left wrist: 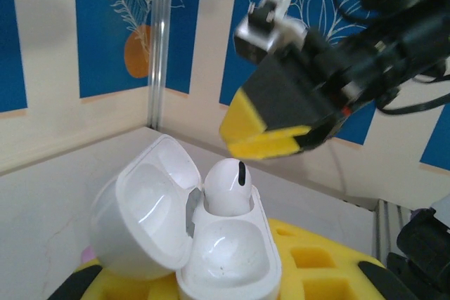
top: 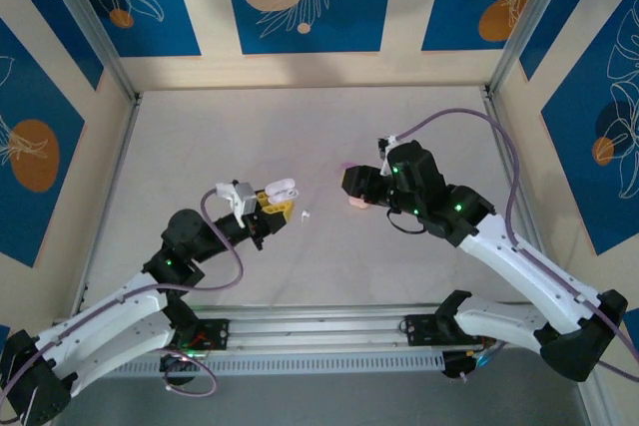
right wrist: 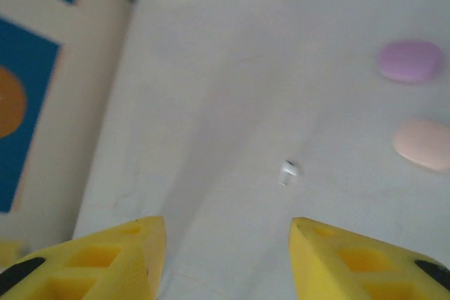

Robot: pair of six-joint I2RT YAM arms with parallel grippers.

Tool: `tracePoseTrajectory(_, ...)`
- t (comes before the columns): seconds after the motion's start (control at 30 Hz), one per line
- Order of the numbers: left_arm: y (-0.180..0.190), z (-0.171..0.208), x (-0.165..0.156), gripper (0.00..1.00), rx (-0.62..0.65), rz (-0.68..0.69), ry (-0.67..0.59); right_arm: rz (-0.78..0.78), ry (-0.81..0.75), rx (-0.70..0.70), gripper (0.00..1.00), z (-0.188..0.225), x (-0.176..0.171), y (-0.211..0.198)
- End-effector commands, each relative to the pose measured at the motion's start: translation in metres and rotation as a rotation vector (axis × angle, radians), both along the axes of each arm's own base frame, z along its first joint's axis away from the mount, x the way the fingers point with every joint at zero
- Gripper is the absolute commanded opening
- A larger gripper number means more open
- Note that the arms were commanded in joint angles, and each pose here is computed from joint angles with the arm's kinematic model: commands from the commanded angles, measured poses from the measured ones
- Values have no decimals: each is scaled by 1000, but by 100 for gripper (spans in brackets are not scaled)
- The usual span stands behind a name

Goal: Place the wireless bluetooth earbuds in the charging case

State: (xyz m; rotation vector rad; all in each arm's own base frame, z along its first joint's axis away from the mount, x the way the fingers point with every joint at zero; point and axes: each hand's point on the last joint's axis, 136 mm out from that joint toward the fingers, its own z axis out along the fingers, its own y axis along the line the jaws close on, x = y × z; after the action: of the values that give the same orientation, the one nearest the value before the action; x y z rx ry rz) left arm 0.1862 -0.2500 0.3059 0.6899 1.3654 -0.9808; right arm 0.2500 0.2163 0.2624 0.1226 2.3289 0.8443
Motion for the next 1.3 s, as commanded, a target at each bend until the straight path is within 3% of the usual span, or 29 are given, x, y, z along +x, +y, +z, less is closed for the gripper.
tracePoseTrajectory(0.0, 7, 2, -1, 13, 13, 41, -38, -65, 257, 5, 50, -51, -8, -10)
tracePoseTrajectory(0.23, 14, 6, -4, 12, 19, 61, -62, -5, 489, -108, 52, -106, -8, 5)
tracePoseTrajectory(0.5, 28, 17, -9, 12, 22, 104, -98, 72, 632, -258, 52, -150, 3, 36)
tracePoseTrajectory(0.83, 45, 26, -18, 13, 20, 149, -140, 109, 715, -332, 50, -192, 29, 86)
tracePoseTrajectory(1.27, 47, 19, -20, 13, 28, 147, -139, 62, 718, -509, 51, -221, 51, 104)
